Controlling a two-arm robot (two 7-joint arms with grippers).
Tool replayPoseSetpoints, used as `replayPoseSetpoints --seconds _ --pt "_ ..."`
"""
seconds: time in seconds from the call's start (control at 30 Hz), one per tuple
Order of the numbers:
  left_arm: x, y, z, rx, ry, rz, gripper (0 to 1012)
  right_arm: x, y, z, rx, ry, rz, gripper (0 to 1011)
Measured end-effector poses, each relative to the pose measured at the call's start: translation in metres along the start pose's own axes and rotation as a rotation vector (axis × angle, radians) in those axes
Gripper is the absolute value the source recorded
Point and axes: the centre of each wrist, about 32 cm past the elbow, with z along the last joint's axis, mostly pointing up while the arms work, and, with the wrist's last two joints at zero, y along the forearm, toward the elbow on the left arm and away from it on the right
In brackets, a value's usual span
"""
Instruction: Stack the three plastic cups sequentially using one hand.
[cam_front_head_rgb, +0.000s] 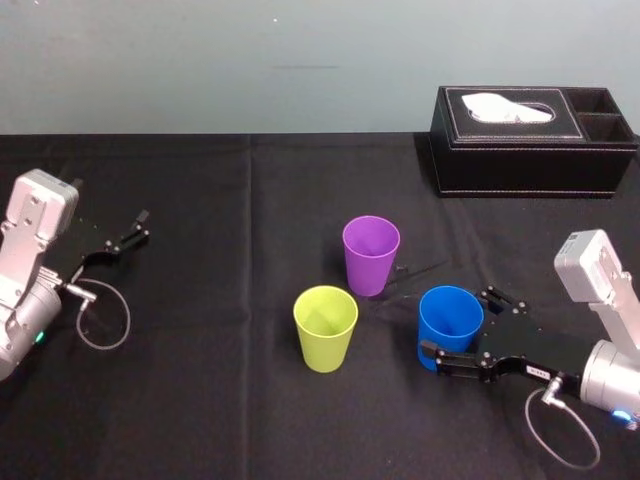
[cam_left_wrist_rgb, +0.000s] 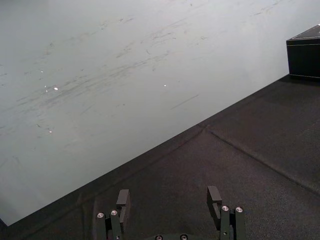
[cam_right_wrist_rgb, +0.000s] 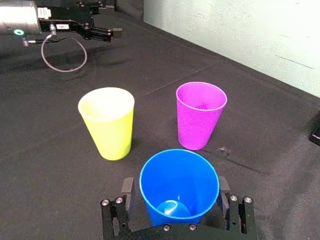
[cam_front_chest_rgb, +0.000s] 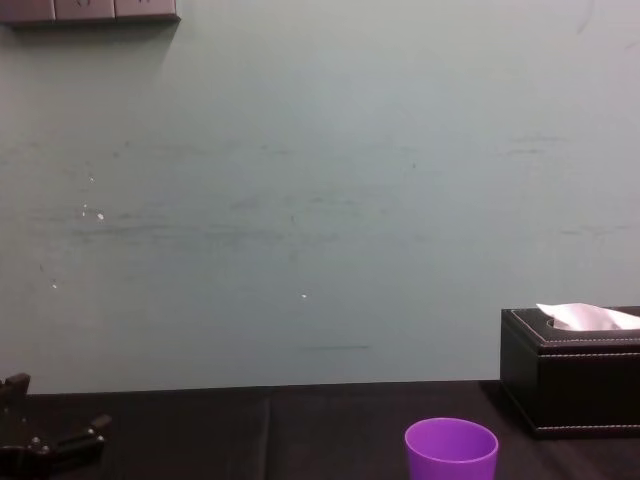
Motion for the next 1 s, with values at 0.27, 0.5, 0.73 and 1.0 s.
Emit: replayPoseSetpoints --seconds 0.27,0.5,0.73,1.0 --pt "0.0 0.0 0.0 0.0 0.0 0.0 1011 0.0002 0.0006 -0.0003 0.0 0.001 -0.003 1000" --pt "0.0 0.0 0.0 0.0 0.0 0.0 1011 0.0001 0.0 -0.0001 0.0 0.0 -0.002 915" --pt "0.0 0.0 0.0 0.0 0.0 0.0 1011 0.0001 -0.0004 0.0002 -0.001 -0.001 -0.002 785" --pt "0.0 0.0 0.0 0.0 0.0 0.0 1011 0.0002 -0.0006 0.0003 0.0 -0.001 -0.002 746"
